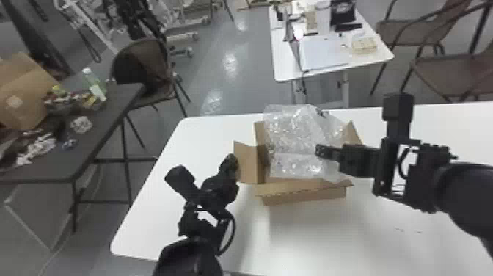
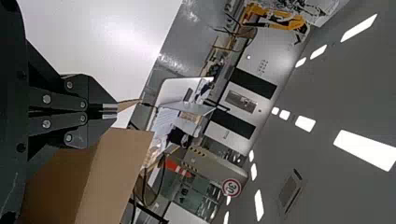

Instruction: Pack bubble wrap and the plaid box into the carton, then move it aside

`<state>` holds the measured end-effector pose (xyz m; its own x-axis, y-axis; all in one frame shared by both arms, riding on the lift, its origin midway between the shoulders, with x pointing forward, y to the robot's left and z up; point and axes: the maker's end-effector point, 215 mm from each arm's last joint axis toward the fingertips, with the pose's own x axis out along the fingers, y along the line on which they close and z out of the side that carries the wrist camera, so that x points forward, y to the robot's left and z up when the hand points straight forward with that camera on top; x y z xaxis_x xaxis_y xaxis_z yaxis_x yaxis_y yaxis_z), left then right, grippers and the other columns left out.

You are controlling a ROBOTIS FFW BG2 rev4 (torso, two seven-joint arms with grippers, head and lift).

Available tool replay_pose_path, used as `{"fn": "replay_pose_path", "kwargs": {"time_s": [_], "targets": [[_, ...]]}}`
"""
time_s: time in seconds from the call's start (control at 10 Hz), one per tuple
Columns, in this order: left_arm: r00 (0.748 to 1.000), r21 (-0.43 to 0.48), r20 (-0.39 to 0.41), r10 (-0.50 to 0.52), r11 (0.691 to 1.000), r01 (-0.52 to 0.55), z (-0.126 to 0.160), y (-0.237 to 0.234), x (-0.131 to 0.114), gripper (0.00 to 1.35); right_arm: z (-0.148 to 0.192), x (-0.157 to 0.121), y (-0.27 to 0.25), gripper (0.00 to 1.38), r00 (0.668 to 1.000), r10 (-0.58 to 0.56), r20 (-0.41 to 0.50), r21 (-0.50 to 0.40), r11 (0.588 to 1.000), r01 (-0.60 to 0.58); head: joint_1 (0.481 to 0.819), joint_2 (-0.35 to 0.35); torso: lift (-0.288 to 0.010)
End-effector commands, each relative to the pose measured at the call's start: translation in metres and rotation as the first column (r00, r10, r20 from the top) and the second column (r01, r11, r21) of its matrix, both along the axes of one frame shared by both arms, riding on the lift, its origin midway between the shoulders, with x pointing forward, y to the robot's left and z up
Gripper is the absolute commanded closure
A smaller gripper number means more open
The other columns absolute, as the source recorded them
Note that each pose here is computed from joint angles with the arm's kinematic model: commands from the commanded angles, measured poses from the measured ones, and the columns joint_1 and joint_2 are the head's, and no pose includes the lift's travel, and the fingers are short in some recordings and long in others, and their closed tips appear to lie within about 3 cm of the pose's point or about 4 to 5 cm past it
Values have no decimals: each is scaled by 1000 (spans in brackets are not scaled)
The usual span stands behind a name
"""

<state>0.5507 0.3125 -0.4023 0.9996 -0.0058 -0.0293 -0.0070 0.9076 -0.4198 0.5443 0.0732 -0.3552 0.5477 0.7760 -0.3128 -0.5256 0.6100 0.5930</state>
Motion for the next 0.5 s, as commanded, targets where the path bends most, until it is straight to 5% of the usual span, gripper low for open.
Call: {"fn": "replay_pose_path", "kwargs": {"time_s": [0.0,0.2,0.4], "targets": [[1000,0,11,-2,1000,2,5,1,1,1211,-19,4,-8,1220,1000,-5,-20,-66,998,4,695,350,-65],[1000,-1,18,-16,1000,16,8,-7,5,1211,-52,3,0,1168,997,20,-70,-41,999,-23,695,350,-65],[1000,-7,22,-18,1000,19,10,-9,6,1211,-66,6,-1,507,999,24,-29,-66,997,-25,695,350,-65]]}}
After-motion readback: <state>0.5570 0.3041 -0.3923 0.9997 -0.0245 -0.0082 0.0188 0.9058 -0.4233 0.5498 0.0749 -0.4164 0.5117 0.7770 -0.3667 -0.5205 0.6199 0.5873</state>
